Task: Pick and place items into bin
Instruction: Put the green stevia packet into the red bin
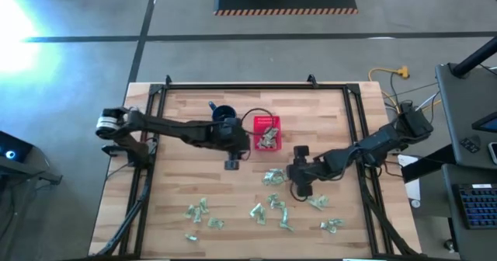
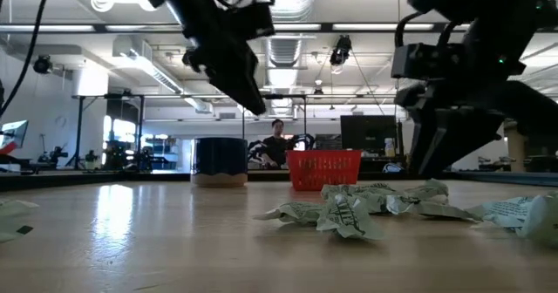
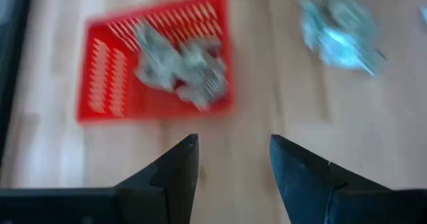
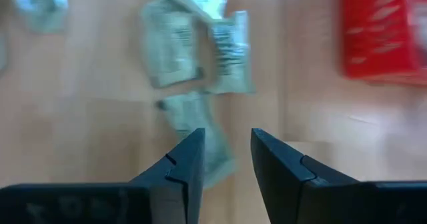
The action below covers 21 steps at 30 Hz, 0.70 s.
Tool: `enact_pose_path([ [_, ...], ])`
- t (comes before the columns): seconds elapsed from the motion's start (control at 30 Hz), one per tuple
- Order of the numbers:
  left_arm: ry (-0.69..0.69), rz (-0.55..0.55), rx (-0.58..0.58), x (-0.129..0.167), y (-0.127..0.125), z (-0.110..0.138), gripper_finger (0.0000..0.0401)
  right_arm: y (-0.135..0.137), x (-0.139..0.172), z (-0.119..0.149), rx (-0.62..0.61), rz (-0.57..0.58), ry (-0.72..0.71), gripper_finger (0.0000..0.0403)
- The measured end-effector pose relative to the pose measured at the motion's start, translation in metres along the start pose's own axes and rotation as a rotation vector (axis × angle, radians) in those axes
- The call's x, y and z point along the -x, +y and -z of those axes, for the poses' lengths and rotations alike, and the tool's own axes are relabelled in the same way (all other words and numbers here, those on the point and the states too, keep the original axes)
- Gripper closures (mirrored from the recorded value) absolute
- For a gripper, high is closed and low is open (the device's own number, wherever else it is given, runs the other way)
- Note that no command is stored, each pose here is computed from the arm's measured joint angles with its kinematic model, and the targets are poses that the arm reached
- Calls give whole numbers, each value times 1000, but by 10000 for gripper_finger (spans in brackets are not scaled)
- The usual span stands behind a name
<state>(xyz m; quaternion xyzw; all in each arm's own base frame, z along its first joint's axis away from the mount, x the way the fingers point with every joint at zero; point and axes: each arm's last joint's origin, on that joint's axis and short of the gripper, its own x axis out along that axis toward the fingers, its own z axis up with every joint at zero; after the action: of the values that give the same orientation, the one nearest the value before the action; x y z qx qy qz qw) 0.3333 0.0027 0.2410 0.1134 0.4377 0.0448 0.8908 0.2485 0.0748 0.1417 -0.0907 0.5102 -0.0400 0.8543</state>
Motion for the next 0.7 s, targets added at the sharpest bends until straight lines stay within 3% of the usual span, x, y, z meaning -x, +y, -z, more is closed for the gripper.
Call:
enact_pose_path([
  [0.13, -2, 34, -6, 19, -15, 2, 232, -7, -1, -3, -22, -90, 2, 273],
  [0.27, -28, 60, -21, 32, -27, 8, 232, -11, -3, -3, -11, -88, 7, 253],
  [0.5, -37, 73, 62, 46, -34, 25, 232, -14, -12, 0, -22, -135, 57, 221],
  [0.7, -53, 83, 100, 57, -36, 36, 232, -15, -16, 1, -19, -136, 78, 222],
])
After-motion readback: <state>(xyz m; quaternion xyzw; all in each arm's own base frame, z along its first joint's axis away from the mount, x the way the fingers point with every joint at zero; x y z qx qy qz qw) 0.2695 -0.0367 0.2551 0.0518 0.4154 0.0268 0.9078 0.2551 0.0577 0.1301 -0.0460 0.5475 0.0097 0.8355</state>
